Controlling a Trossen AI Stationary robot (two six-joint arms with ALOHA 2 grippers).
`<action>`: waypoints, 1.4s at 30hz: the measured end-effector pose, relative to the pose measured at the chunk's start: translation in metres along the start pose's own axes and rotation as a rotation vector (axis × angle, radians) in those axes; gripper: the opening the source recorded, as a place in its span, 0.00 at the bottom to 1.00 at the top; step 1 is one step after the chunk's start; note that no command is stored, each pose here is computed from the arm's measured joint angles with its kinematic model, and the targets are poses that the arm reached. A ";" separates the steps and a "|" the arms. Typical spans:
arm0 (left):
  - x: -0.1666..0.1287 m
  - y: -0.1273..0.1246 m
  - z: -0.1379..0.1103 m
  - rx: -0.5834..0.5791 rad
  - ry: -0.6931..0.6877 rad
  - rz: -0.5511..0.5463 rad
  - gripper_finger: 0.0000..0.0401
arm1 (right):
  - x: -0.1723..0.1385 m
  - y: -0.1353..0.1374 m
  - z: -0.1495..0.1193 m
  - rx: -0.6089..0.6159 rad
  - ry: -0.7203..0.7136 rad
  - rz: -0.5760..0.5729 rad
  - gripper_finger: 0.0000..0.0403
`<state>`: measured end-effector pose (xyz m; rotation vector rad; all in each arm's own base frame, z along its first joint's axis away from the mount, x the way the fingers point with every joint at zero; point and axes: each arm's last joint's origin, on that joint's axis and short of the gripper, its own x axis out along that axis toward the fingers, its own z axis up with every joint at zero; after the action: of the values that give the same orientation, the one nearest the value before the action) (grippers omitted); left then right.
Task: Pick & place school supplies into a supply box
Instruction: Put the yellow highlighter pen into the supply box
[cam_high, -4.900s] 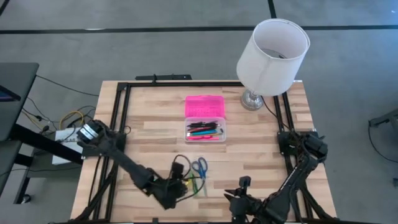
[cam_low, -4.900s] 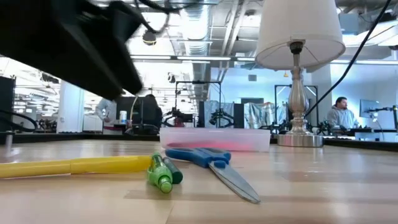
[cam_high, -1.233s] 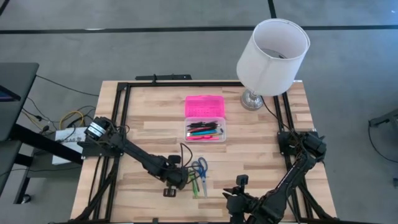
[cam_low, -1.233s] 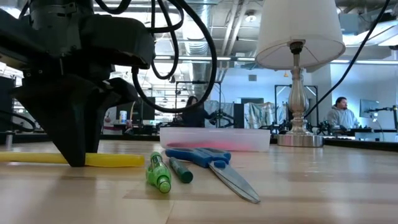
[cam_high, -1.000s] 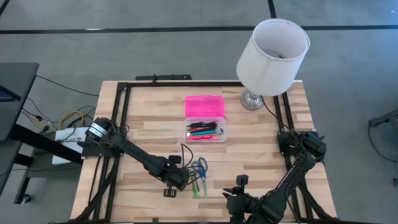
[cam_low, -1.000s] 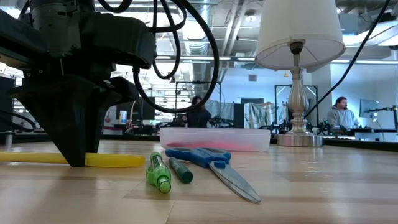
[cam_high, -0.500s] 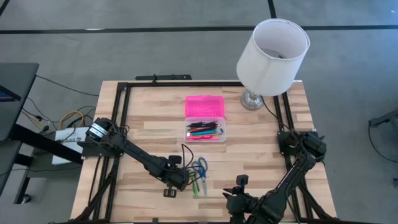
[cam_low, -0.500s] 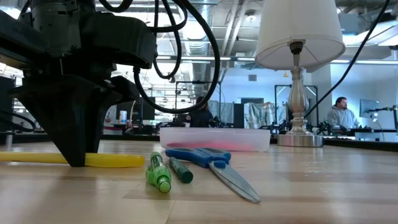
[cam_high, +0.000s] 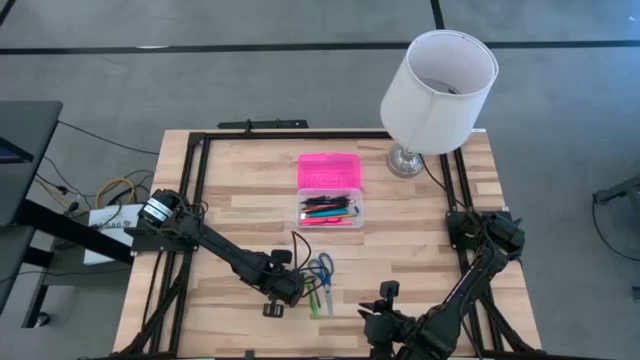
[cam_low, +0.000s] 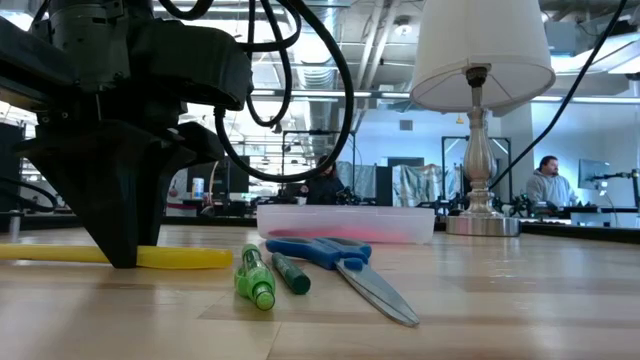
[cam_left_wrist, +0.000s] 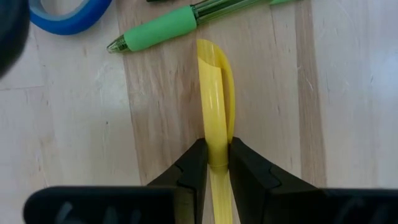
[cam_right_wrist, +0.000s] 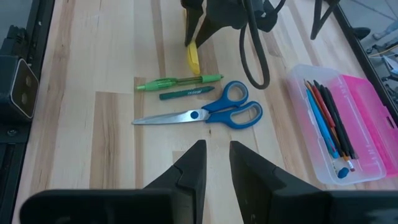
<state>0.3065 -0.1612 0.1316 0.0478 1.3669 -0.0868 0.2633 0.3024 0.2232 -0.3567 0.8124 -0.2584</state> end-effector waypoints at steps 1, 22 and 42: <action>0.000 0.000 0.000 0.000 0.000 0.000 0.13 | 0.000 0.000 0.000 0.000 0.000 0.000 0.16; -0.025 0.001 0.010 0.031 0.066 0.164 0.13 | 0.000 0.000 0.000 0.000 0.000 -0.001 0.16; -0.057 0.056 0.063 0.113 -0.193 0.680 0.13 | 0.002 -0.002 0.001 0.003 0.003 -0.006 0.16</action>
<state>0.3616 -0.1087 0.1990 0.5794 1.0923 0.3931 0.2656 0.3002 0.2234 -0.3561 0.8136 -0.2658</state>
